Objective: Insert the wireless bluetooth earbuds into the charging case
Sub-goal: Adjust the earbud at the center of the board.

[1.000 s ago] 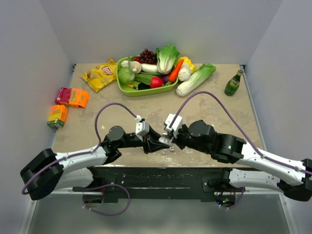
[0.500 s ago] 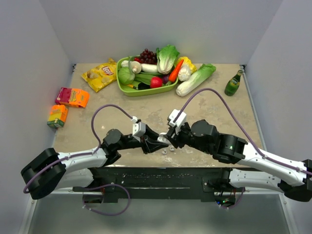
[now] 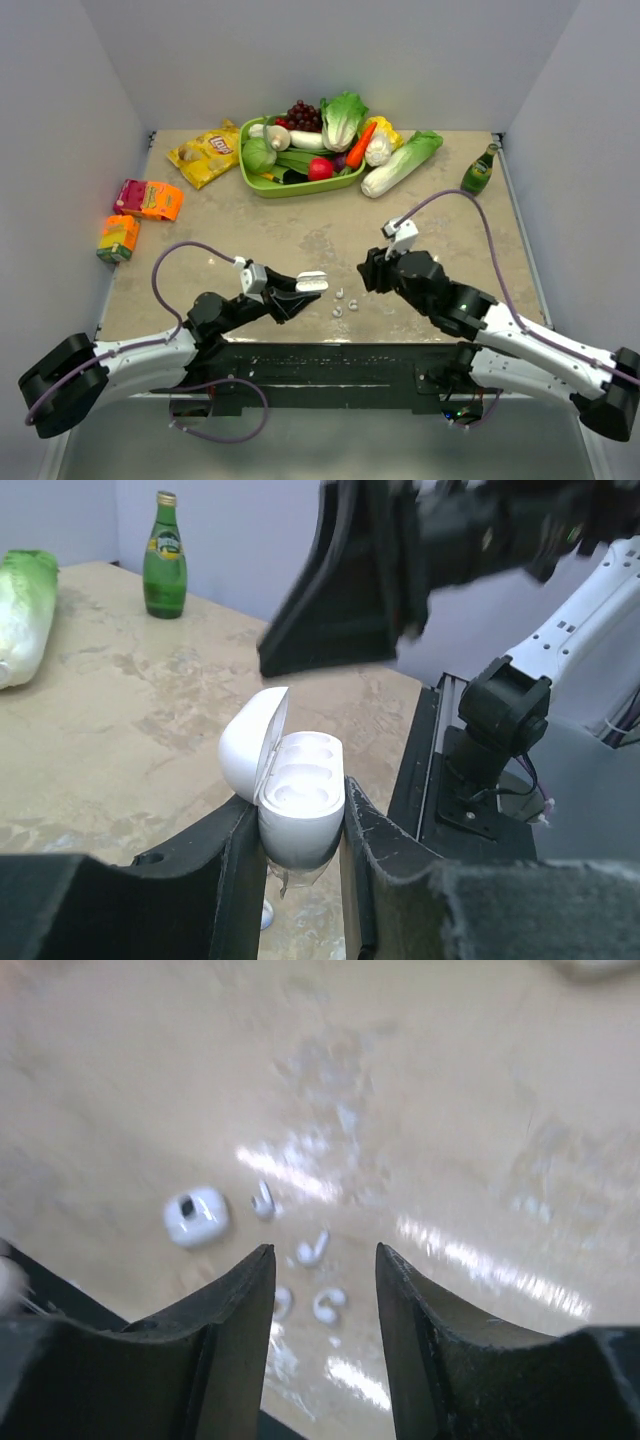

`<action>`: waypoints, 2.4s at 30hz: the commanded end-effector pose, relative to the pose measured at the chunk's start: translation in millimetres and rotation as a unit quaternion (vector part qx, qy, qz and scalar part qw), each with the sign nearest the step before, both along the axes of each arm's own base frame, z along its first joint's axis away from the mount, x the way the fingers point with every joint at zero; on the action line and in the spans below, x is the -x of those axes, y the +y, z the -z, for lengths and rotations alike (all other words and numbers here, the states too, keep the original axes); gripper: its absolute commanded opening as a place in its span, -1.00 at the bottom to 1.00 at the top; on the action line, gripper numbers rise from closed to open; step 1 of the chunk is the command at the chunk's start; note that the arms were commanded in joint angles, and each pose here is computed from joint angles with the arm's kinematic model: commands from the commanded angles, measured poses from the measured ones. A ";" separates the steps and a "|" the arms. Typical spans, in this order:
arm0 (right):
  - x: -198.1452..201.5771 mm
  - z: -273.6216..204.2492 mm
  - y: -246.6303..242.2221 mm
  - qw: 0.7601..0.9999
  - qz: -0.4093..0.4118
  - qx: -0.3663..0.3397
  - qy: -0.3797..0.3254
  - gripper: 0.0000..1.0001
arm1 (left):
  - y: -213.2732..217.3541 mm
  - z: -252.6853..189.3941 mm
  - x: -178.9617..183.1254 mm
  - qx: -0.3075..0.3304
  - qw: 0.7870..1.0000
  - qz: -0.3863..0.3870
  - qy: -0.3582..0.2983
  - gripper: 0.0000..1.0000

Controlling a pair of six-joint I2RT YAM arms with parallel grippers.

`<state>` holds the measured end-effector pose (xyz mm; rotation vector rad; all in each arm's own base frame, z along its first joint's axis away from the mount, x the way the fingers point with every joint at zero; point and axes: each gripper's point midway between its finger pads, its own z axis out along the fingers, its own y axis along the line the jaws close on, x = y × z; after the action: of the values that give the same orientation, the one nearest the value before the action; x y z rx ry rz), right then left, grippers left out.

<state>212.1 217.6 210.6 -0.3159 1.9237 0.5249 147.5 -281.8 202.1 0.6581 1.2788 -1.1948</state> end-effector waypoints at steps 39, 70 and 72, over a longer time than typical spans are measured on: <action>21.2 159.7 50.2 0.981 -0.061 0.085 0.162 -0.12 | 21.3 8.0 -2.2 0.011 0.998 -0.065 -0.004 -1.00; 28.0 169.8 29.1 0.973 -0.027 0.119 0.194 -0.19 | 19.2 24.7 1.7 -0.005 0.998 -0.055 0.007 -1.00; 27.2 169.6 28.9 0.973 -0.025 0.121 0.194 -0.21 | 18.3 23.4 2.2 -0.004 0.999 -0.053 0.007 -1.00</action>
<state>177.9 242.4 27.7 -0.4893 2.3957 0.4072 153.3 -270.5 193.9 0.5744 1.3191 -1.1040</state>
